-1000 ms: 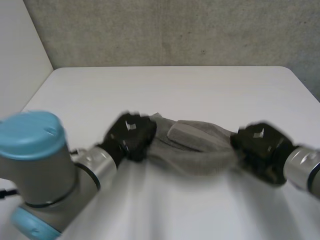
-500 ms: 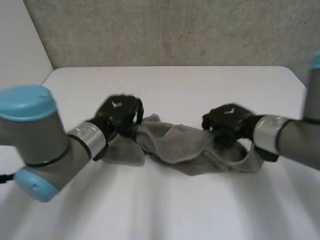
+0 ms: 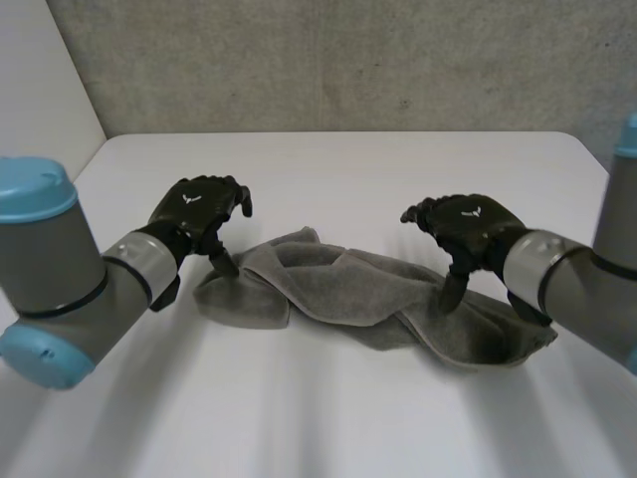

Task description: Fold the towel.

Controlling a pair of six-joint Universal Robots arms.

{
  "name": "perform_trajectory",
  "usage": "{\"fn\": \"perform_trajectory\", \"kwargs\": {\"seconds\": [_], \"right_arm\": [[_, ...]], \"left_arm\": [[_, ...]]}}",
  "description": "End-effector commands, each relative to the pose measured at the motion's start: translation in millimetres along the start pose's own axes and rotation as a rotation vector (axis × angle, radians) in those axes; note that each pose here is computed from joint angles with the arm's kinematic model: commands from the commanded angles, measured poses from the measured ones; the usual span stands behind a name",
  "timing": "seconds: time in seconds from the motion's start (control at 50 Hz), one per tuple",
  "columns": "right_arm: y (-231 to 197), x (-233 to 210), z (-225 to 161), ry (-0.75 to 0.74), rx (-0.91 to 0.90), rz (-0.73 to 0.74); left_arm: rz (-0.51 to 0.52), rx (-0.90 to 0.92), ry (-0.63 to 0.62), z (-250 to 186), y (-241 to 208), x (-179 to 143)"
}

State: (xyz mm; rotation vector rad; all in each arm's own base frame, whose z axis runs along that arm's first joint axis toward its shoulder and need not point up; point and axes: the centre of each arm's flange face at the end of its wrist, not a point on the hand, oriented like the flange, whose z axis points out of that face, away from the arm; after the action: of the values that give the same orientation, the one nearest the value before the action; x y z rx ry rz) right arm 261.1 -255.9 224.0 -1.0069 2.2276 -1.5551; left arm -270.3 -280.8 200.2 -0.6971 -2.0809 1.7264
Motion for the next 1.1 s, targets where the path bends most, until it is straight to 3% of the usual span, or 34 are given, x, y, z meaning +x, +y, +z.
{"fn": "perform_trajectory", "kwargs": {"seconds": [0.02,0.38,0.68,1.1], "right_arm": [[18.8,-18.6,-45.3,0.007,0.024,-0.013],[80.2,-34.4,-64.2,0.028,-0.038,0.0],[108.8,-42.4,-81.1,-0.014,-0.183,-0.179],[119.3,-11.1,-49.7,0.07,-0.18,-0.418]], "left_arm": [[-0.003,-0.038,0.073,-26.7,12.4,23.7],[0.013,-0.051,0.099,21.5,64.7,32.4],[0.07,-0.005,0.072,62.7,66.6,26.6],[0.025,-0.017,0.044,53.3,48.1,16.1]]}}
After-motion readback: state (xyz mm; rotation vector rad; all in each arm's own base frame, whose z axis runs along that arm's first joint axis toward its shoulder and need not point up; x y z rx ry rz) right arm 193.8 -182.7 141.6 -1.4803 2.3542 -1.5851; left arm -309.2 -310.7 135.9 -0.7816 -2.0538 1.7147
